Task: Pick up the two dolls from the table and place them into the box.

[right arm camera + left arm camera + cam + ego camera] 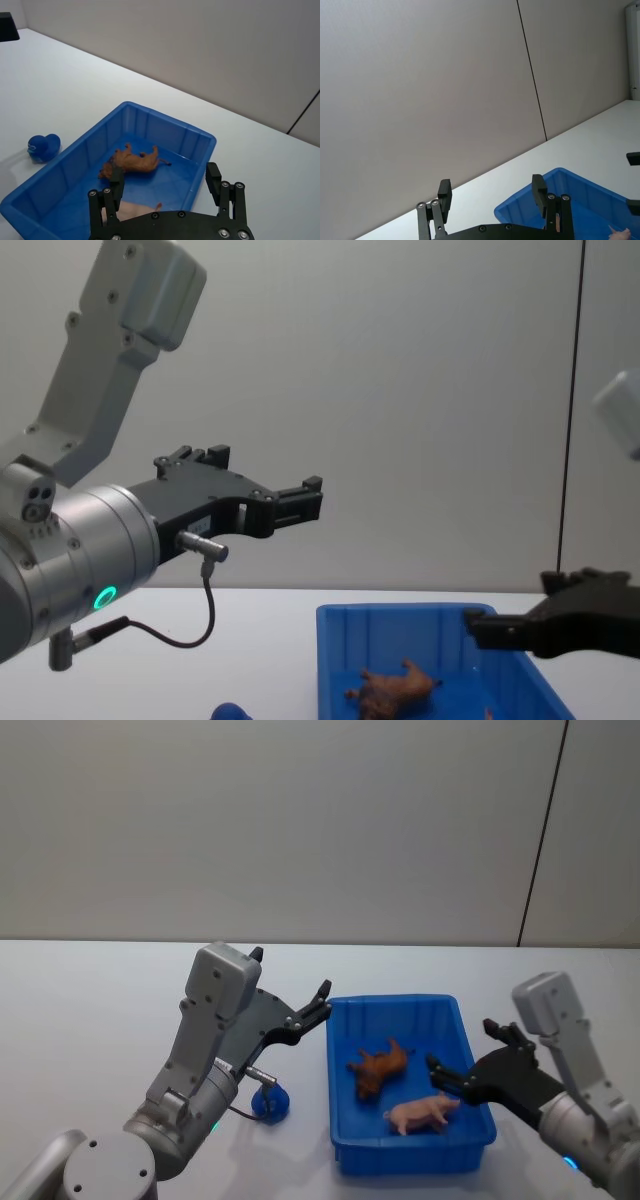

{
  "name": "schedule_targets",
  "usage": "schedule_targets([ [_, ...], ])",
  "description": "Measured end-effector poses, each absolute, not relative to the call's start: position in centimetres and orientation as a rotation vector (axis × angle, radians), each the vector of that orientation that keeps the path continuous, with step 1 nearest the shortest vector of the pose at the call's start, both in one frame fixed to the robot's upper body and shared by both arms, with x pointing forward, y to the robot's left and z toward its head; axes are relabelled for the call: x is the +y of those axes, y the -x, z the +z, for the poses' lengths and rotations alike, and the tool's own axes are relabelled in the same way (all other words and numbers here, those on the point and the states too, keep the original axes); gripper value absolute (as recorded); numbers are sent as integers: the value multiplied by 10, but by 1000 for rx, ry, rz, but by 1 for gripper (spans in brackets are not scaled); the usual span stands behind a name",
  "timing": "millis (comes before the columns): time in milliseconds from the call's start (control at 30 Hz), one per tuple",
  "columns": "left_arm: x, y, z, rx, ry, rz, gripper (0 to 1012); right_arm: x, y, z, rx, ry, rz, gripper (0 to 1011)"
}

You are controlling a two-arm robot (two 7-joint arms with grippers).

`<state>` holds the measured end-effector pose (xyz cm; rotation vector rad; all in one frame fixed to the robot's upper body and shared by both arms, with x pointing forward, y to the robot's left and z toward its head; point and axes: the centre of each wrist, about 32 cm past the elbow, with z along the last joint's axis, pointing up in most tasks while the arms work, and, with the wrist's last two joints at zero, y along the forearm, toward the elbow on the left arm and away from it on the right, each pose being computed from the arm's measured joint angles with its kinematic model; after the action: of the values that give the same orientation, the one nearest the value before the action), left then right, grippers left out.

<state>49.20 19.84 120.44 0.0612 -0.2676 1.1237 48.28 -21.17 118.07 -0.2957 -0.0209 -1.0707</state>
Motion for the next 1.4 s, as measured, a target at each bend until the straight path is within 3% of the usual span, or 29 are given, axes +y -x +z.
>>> schedule_targets([
  [500,199,-492,1204,-268,-65,1124,1004,-245,-468,1181,-49,271,-1128,1001],
  [833,204,-488,1203,-253,-104,1134,1004,-253,-465,1181,-57,267,-1141,1001],
  [1400,230,-476,1180,-157,-197,1117,1004,-258,-462,1182,-63,265,-1150,1001],
])
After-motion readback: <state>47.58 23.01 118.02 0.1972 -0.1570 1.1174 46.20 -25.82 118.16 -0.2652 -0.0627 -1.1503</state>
